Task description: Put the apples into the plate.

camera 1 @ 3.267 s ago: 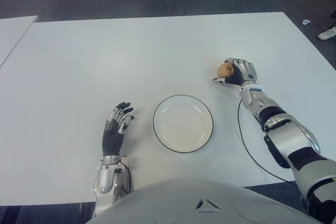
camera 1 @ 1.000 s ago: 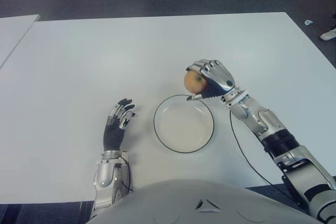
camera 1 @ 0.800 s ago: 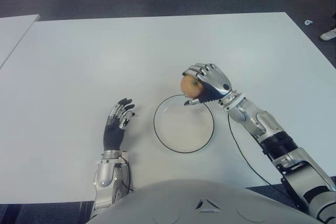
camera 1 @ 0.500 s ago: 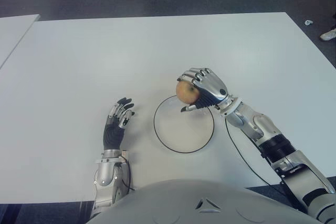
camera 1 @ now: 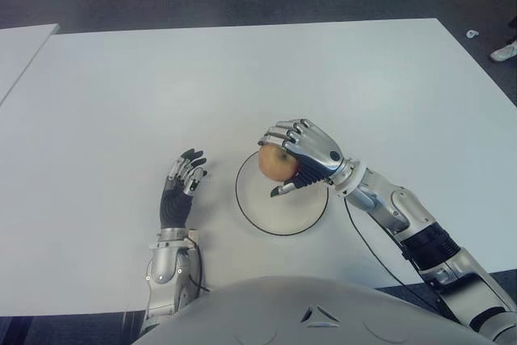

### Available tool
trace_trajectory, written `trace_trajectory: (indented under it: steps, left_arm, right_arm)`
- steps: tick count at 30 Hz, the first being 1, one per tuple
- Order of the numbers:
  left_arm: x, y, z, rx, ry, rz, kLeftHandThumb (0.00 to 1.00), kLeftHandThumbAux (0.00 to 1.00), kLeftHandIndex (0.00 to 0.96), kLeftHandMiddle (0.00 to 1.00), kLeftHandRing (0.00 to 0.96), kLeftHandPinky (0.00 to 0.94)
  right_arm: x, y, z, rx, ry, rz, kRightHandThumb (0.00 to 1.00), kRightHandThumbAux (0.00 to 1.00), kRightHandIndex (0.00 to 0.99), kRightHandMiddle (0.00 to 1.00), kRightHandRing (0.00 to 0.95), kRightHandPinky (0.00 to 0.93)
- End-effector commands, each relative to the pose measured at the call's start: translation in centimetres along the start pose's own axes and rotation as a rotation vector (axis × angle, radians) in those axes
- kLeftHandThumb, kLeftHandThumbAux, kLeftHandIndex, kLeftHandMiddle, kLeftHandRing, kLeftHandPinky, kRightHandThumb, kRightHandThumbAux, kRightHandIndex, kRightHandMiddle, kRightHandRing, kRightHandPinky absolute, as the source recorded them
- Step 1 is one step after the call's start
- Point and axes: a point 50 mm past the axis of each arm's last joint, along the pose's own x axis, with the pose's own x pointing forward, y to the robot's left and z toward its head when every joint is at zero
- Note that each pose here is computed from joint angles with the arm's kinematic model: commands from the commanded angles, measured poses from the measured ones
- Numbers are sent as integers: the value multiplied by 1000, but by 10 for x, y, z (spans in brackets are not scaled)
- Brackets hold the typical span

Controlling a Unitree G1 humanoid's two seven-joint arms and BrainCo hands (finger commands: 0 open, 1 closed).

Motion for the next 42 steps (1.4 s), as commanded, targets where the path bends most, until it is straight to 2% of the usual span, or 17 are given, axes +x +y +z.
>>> trace_trajectory:
  steps: [1,8,20,27,38,42]
  left_arm:
    - [-6,1,-10,-4,69,14,295,481,186,232,266,324]
    - [-7,1,-7,-7,69,26,309,476,188,233,269,332]
    - [-7,-1,-4,6,72,42,320,475,175,233,272,337]
    - [-7,-1,-5,2,77,40,323,486,170,236,280,340]
    - [-8,-2,-4,3,69,44,319,488,166,227,272,332]
    - [-8,-3,-3,-7,74,41,326,490,167,226,272,334]
  right_arm:
    - [0,-4,2,29,10,-10,854,676,397,541,822,824]
    - [-4,-3,2,50,15,5,853,676,397,539,823,824]
    - [-18,2,10,73,34,138,854,676,398,539,793,766]
    - [-18,4,11,55,19,119,856,673,405,550,813,811]
    - [-20,6,8,54,29,92,856,674,403,548,815,815]
    - [-20,15,7,57,30,84,855,674,402,546,816,818]
